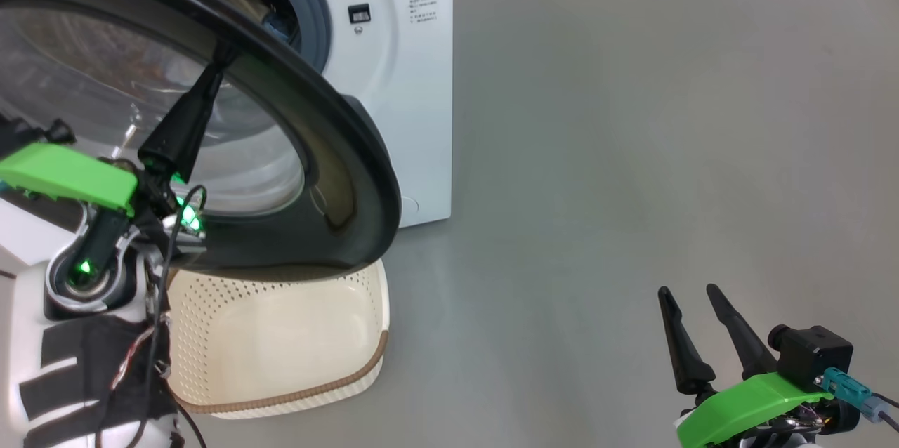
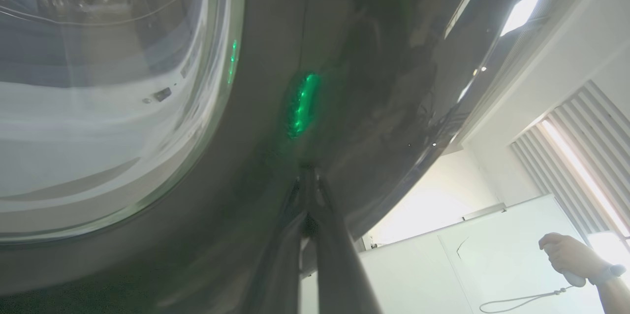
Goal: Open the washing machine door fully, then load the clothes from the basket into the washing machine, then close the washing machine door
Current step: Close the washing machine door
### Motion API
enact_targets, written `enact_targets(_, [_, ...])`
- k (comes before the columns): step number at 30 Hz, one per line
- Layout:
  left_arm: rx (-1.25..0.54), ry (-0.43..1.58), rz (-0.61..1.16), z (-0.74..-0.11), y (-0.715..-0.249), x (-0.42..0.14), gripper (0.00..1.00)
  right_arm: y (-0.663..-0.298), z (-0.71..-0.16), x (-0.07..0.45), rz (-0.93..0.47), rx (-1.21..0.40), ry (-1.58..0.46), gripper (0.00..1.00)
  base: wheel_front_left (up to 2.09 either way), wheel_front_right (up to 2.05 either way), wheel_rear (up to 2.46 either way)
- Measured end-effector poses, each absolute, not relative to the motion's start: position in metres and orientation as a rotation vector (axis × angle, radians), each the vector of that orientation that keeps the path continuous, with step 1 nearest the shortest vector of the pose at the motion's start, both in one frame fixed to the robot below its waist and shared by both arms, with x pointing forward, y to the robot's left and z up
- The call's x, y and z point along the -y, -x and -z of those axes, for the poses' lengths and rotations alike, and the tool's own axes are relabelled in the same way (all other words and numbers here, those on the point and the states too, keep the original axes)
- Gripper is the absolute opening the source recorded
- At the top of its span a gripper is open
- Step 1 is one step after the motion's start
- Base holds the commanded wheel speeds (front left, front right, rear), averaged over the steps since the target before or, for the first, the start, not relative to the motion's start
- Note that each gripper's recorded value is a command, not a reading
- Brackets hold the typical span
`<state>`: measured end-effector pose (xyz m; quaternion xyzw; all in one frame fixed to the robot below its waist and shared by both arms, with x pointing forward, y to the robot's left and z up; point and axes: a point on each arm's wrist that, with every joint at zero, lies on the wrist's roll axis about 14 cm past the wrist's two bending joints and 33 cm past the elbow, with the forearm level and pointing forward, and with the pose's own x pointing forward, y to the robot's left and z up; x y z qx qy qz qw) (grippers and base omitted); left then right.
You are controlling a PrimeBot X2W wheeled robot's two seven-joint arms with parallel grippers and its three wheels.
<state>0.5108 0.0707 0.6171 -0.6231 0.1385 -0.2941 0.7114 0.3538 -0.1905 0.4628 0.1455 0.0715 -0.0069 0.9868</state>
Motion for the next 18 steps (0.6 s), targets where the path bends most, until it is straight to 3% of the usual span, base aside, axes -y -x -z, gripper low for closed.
enact_targets(10, [-0.301,1.37,0.531,-0.588,-0.488,-0.092,0.0,-0.351,-0.475,0.2,0.034,-0.101,-0.29,1.0,0.0,0.0,0.0])
enact_targets(14, [-0.266,1.242,0.466,-0.58,-0.474,-0.109,0.0,-0.347,-0.478,0.202,0.04,-0.091,-0.29,1.0,0.0,0.0,0.0])
enact_targets(16, [-0.238,1.16,0.427,-0.576,-0.465,-0.119,0.38,-0.344,-0.478,0.203,0.042,-0.089,-0.287,1.0,0.0,0.0,0.0])
enact_targets(17, [-0.225,1.118,0.406,-0.572,-0.46,-0.124,0.8,-0.343,-0.479,0.203,0.04,-0.088,-0.283,1.0,0.0,0.0,0.0])
enact_targets(18, [-0.215,1.066,0.382,-0.568,-0.455,-0.128,1.0,-0.343,-0.479,0.202,0.038,-0.088,-0.283,1.0,0.0,0.0,0.0])
